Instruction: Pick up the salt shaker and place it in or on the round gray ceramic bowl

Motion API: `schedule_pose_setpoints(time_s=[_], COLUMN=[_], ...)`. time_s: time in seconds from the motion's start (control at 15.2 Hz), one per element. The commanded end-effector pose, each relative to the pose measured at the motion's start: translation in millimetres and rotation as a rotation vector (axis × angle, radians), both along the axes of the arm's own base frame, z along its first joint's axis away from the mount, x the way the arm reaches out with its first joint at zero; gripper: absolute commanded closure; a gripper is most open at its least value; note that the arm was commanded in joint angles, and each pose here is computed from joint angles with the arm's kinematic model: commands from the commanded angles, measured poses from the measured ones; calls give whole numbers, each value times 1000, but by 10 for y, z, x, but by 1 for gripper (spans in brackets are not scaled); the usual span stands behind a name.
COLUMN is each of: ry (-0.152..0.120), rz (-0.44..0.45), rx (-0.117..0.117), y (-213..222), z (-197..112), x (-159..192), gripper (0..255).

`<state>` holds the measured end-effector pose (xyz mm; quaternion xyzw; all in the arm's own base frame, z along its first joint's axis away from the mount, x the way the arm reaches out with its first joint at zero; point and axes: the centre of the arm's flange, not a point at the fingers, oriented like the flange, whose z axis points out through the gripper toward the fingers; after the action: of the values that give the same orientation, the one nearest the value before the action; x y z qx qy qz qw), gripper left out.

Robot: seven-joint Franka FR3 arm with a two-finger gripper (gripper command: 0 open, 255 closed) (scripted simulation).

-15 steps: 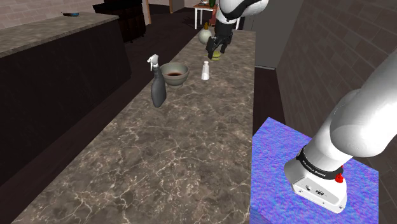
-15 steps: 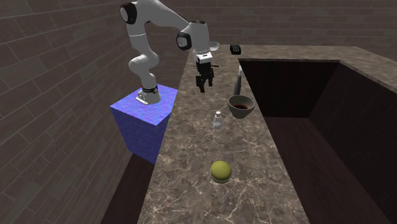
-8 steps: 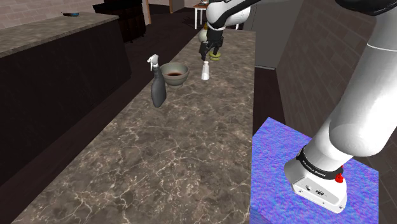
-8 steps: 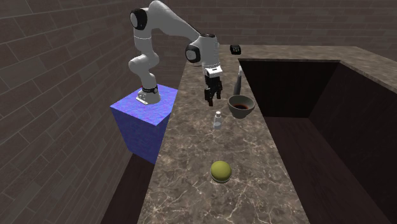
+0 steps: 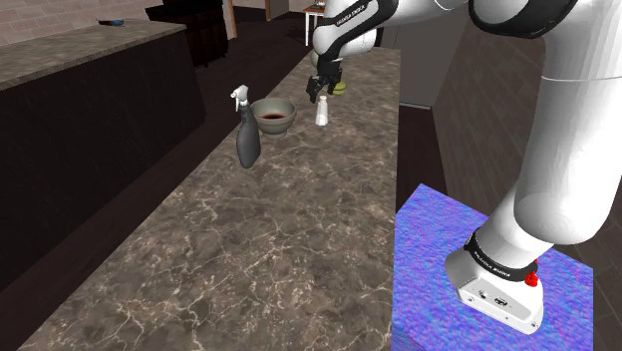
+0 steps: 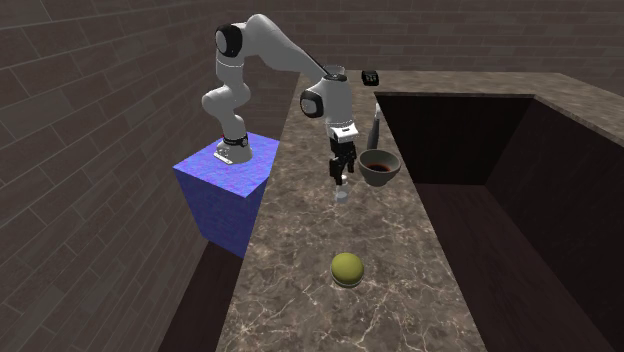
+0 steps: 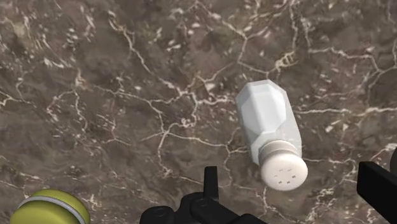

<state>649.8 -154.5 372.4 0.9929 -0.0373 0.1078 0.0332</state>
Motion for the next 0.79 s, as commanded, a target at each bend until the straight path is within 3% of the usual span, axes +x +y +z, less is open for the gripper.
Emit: schedule_pose_setpoints(time_s=[0.0, 0.59, 0.66, 0.73], ry=[-1, -1, -1, -1], rz=[0, 0, 0, 0], rx=[0, 0, 0, 0], y=[-10, -16, -16, -16], z=[-103, -184, -184, -184], x=[28, 45, 45, 45], gripper=[0, 0, 255, 255])
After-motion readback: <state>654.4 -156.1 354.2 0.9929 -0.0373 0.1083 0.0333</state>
